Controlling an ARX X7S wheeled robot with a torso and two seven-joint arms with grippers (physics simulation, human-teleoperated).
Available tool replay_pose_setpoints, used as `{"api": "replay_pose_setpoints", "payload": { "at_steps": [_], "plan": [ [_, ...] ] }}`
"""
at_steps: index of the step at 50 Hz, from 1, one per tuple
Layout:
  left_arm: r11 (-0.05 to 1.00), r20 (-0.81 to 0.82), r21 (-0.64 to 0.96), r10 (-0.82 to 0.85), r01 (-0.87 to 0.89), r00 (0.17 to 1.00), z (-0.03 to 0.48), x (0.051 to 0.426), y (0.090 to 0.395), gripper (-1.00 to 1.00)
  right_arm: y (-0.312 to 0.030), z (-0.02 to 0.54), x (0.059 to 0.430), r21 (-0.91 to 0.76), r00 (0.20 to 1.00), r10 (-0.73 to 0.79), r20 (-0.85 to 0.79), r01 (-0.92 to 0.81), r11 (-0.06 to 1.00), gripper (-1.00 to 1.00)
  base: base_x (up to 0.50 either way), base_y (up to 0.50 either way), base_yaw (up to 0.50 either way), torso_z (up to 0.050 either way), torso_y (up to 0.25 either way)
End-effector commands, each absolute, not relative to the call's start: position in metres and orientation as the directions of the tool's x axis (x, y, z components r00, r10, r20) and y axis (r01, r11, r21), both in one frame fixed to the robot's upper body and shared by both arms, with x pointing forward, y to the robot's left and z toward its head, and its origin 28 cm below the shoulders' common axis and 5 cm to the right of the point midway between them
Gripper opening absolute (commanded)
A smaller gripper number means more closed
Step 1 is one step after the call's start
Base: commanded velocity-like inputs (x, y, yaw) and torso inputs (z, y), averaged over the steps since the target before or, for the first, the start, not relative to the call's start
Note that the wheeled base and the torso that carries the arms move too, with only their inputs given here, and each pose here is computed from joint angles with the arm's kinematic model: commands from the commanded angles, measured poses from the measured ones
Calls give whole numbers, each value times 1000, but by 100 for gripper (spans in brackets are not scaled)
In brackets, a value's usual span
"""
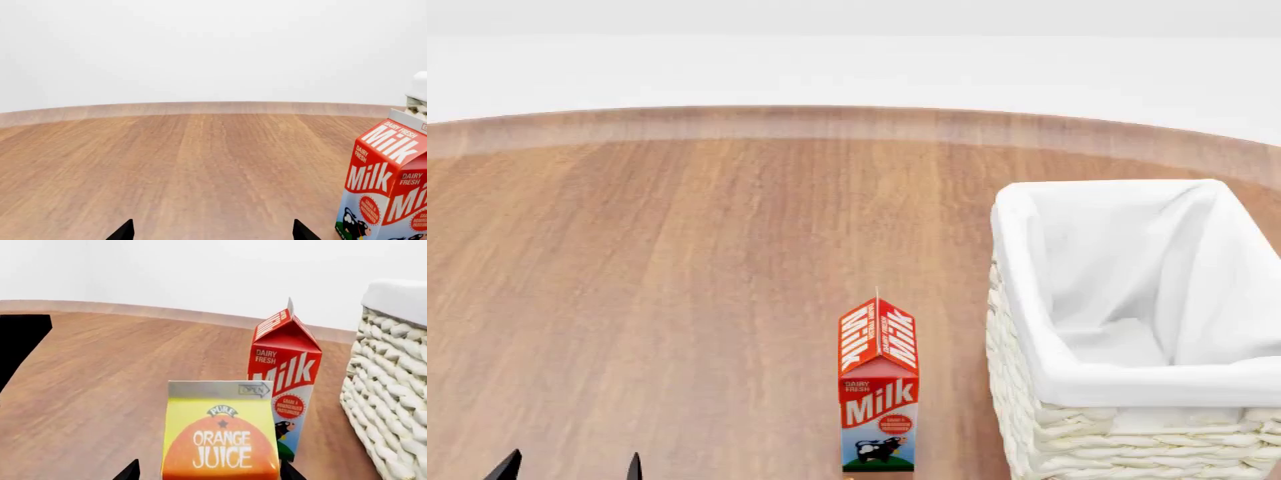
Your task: Pick up the orange juice, and put it in the basket.
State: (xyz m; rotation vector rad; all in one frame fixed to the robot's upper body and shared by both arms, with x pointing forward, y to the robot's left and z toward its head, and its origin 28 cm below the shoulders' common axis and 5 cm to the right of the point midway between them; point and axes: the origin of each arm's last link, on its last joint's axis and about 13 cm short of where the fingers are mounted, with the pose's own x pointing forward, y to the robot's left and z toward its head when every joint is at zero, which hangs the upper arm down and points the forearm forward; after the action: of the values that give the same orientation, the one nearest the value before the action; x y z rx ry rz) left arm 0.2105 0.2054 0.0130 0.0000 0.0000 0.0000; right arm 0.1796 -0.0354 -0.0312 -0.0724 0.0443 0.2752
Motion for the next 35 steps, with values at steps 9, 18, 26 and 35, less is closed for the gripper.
{"api": "replay_pose_setpoints", "payload": {
  "at_steps": [9, 18, 26, 35],
  "plan": [
    [1000, 0, 0, 0, 0, 1000, 13, 211, 205, 100, -35, -36, 184, -78, 962, 266, -62, -270, 960, 100, 0, 0, 0, 0, 0],
    [1000, 0, 0, 0, 0, 1000, 13, 211, 205, 100, -36, -38, 188, -83, 963, 261, -69, -266, 960, 100, 0, 0, 0, 0, 0],
    [1000, 0, 0, 0, 0, 1000, 13, 211, 205, 100, -36, -39, 190, -86, 964, 258, -72, -263, 961, 100, 0, 0, 0, 0, 0],
    [1000, 0, 0, 0, 0, 1000, 13, 211, 205, 100, -36, -39, 189, -90, 963, 261, -63, -266, 960, -100, 0, 0, 0, 0, 0]
  ]
}}
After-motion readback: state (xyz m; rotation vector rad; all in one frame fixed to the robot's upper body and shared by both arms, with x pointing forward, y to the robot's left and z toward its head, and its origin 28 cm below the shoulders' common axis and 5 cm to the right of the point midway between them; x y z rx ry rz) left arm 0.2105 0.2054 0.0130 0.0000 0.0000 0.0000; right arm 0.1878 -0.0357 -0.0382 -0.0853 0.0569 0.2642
